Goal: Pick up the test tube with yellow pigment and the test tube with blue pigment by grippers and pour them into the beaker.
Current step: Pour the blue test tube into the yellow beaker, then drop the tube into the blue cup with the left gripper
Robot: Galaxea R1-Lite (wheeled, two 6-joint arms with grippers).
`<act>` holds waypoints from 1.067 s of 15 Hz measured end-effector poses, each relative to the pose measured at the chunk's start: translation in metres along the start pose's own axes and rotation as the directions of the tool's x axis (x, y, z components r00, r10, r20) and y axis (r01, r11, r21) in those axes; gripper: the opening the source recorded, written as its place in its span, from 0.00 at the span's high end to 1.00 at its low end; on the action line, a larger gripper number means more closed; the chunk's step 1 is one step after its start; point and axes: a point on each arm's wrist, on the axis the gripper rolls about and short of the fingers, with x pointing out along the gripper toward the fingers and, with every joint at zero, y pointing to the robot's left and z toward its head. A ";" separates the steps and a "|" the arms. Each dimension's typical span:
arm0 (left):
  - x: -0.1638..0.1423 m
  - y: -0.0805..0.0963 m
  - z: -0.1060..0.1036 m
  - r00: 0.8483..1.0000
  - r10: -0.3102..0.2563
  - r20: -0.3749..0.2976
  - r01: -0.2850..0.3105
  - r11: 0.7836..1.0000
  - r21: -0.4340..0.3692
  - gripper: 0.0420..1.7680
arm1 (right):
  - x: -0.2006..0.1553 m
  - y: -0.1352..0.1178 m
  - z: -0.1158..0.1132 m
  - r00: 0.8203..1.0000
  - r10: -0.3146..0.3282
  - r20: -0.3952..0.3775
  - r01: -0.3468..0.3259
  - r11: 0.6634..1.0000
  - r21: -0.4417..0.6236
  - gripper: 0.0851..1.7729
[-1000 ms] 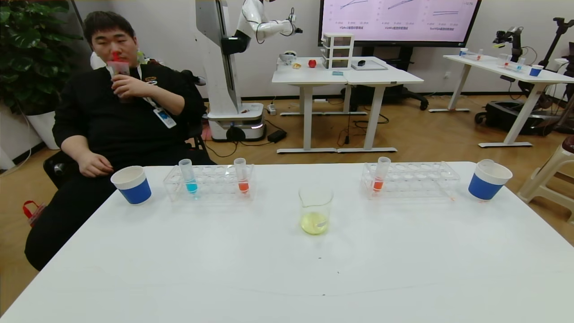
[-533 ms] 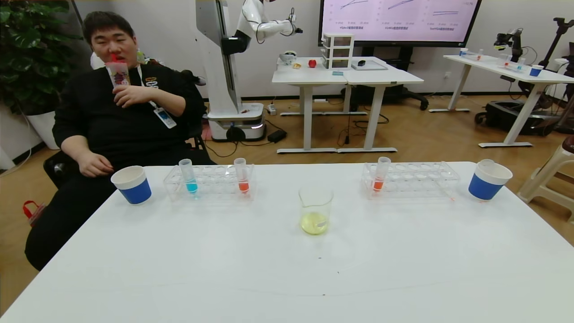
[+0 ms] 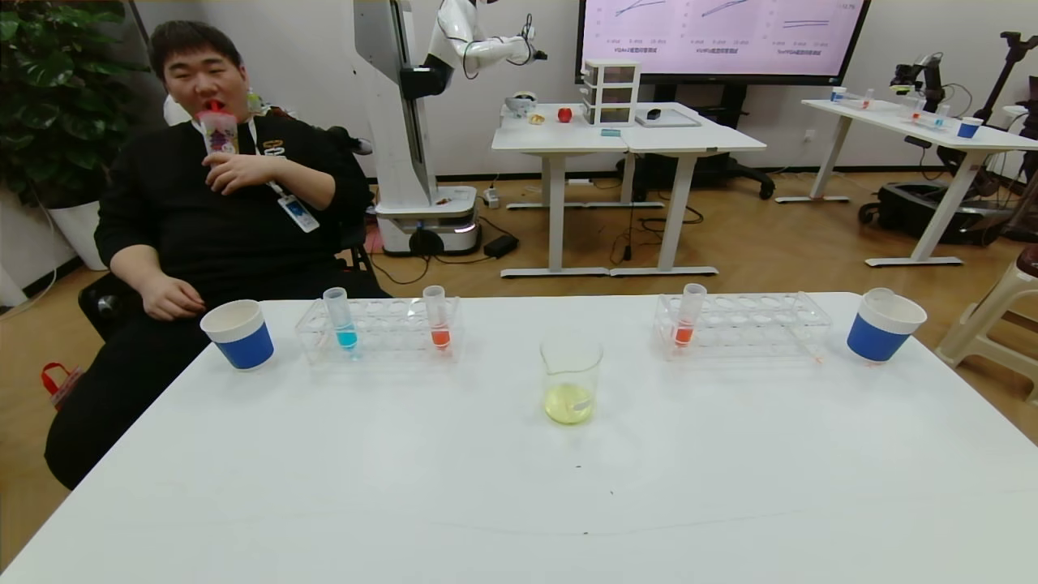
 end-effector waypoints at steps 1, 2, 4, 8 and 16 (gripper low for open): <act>0.017 0.000 0.008 1.000 -0.006 0.005 0.006 1.000 0.001 0.01 | 0.000 0.000 0.000 1.000 0.000 0.000 0.000 1.000 0.000 0.02; 0.036 0.001 0.013 1.000 -0.009 0.004 0.009 1.000 0.001 0.01 | 0.000 0.000 0.000 1.000 0.000 0.000 0.000 1.000 0.000 0.02; 0.076 0.001 0.015 1.000 -0.012 -0.014 0.012 1.000 0.002 0.01 | 0.000 0.000 0.000 1.000 0.000 0.000 0.000 1.000 0.000 0.02; 0.147 0.001 -0.005 0.999 -0.014 -0.053 0.014 1.000 0.002 0.01 | 0.000 0.000 0.000 1.000 0.000 0.000 0.000 1.000 0.000 0.02; 0.242 0.000 -0.085 0.996 -0.012 -0.084 0.012 1.000 -0.001 0.01 | 0.000 0.000 0.000 1.000 0.000 0.000 0.000 1.000 0.000 0.02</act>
